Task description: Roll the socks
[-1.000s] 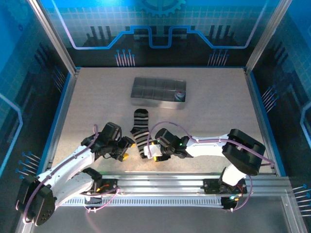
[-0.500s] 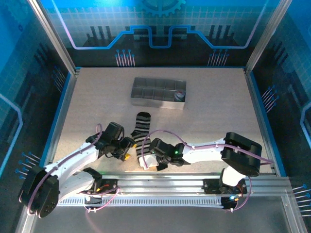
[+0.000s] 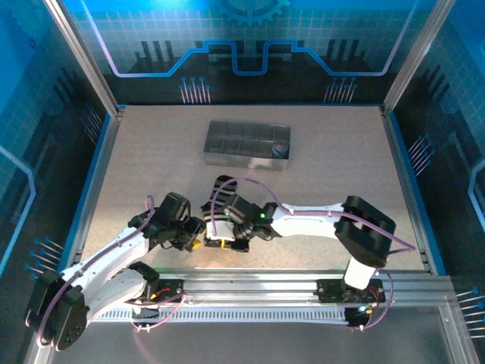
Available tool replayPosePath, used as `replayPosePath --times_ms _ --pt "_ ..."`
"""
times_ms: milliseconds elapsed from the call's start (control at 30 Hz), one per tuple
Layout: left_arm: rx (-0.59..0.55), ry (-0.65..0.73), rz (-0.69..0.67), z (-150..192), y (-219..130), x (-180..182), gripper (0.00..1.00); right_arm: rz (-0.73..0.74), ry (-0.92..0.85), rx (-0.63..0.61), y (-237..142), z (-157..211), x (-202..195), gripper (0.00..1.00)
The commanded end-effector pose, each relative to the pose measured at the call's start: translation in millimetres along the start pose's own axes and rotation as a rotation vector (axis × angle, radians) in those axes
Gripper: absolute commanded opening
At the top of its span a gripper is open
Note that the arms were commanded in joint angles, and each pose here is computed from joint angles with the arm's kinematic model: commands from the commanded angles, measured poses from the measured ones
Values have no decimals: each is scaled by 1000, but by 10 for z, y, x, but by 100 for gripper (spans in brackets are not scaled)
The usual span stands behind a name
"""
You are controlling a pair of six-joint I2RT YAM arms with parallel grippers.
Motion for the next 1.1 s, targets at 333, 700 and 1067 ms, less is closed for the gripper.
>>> replayPosePath --times_ms 333,700,1067 --pt "10 -18 21 14 -31 12 9 -267 423 122 264 185 -118 0" --pt "70 -42 40 45 166 -73 9 -300 537 109 301 196 -230 0" --pt "76 -59 -97 -25 453 104 8 -279 543 93 283 223 -229 0"
Point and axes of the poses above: each hand's point on the last joint's axis, 136 mm out from that joint toward the fingers, its own y axis out along the fingers, its own x axis along the line the jaws close on, z = x × y, the point moved 2 cm from there along -y, back along the fingers
